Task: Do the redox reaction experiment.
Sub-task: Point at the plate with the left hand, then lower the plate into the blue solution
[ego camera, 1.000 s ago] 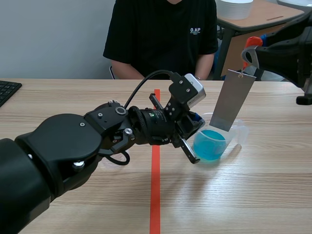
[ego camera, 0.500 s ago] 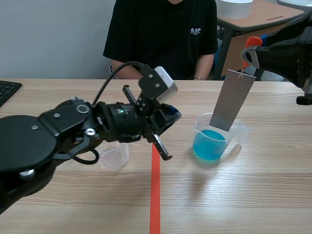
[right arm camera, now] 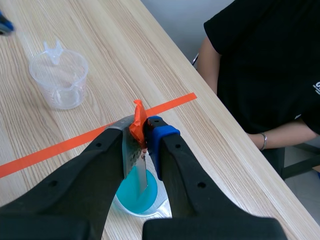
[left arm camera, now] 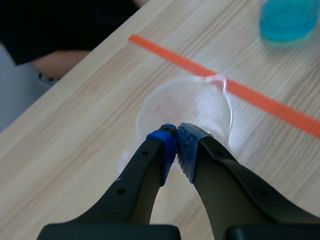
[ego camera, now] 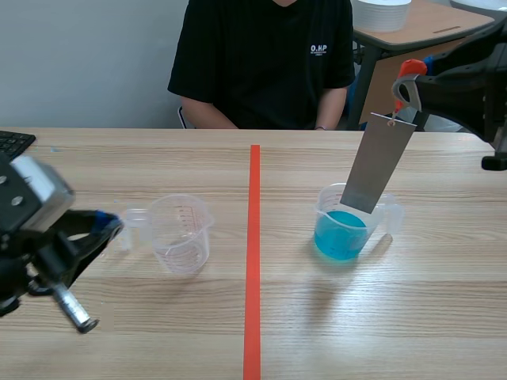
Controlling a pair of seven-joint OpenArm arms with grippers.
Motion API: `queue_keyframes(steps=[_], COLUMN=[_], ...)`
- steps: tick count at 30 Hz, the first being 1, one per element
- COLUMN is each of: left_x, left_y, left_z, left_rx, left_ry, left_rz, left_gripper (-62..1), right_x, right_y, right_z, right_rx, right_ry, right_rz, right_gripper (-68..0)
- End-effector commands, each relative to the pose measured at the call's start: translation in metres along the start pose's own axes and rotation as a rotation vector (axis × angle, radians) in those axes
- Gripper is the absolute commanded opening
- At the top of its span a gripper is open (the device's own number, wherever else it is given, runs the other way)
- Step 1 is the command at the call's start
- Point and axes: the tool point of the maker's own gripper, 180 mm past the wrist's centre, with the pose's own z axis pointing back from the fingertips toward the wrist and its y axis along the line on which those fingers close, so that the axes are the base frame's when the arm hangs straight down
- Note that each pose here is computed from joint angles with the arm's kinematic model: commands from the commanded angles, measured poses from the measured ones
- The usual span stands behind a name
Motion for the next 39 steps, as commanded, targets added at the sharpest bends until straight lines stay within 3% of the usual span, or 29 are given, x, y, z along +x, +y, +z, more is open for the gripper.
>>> queue_keyframes(steps=[1,7,13,24,33,39], left_x=[-0.015,-0.077,-0.106,-0.113,-0.113,-0.119], left_y=[-0.008,-0.037,-0.073,-0.103,-0.111,-0.115], left_z=[0.016,0.093,0.140,0.146,0.144,0.147], left_rx=[0.024,0.069,0.072,0.185,0.231,0.233], left_ry=[0.025,0.240,0.397,0.453,0.453,0.471], left_rz=[0.062,0.192,0.297,0.479,0.541,0.552], left_gripper=[-56.4,-56.4,-56.4,-56.4,-56.4,-56.4], right_x=[0.011,0.010,0.012,-0.001,-0.012,-0.029], right_y=[0.000,-0.001,-0.001,-0.006,-0.016,-0.017], right_z=[0.000,0.000,0.000,-0.006,-0.017,-0.028], right_rx=[0.011,0.010,0.008,-0.031,-0.036,-0.038], right_ry=[-0.028,-0.027,-0.034,-0.029,-0.022,0.006], right_rz=[0.024,0.023,0.023,-0.005,-0.041,-0.065], right_gripper=[-66.2,-66.2,-66.2,-66.2,-66.2,-66.2])
